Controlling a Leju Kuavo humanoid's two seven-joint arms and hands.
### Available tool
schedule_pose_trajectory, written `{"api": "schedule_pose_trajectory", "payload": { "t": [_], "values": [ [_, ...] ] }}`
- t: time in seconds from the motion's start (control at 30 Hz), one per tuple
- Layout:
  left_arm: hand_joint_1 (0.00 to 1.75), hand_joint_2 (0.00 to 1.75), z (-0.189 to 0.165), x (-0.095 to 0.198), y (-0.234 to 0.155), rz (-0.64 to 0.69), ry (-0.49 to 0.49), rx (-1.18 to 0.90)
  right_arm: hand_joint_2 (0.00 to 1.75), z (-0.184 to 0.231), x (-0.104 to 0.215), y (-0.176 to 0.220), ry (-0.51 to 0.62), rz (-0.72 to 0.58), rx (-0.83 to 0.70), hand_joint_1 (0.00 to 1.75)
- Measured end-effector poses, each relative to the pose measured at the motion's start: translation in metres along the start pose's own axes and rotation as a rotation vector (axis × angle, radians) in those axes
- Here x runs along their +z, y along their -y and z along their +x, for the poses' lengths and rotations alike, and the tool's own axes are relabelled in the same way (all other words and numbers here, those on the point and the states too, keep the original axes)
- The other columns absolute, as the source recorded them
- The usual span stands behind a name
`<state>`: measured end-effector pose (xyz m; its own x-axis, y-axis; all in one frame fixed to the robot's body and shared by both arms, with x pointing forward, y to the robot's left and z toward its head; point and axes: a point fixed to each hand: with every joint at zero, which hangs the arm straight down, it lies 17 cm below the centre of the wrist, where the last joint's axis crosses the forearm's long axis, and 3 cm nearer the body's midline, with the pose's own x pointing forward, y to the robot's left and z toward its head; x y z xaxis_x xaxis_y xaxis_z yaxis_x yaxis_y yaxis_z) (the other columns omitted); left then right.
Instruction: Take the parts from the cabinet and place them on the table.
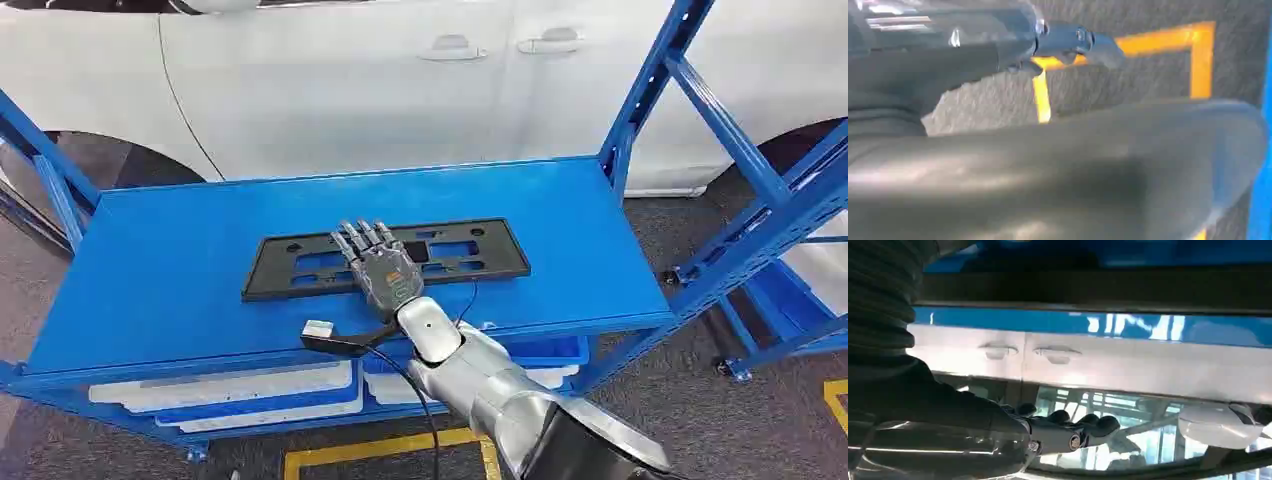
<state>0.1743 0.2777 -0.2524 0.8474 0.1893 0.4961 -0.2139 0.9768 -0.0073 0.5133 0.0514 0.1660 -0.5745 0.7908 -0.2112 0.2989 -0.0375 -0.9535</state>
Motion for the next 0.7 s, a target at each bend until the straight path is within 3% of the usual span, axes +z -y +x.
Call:
{"api": "schedule_pose_trajectory", "payload": {
  "t": [0.27,0.3,0.33,0.7],
  "values": [
    [0.0,0.0,0.002,0.0,0.004,-0.007,0.001,0.002,1.75,-0.006,0.008,-0.014,-0.009,0.035,0.015,0.0],
    [0.0,0.0,0.004,-0.001,0.004,-0.009,0.003,0.002,1.75,-0.007,0.008,-0.015,-0.013,0.043,0.019,0.31],
    [0.0,0.0,0.004,-0.001,0.005,-0.009,0.003,0.002,1.75,-0.008,0.009,-0.017,-0.017,0.047,0.019,1.75],
    [0.0,0.0,0.007,-0.002,0.004,-0.009,0.005,0.004,1.75,-0.019,0.016,-0.035,-0.047,0.123,0.014,1.75]
  ]
}}
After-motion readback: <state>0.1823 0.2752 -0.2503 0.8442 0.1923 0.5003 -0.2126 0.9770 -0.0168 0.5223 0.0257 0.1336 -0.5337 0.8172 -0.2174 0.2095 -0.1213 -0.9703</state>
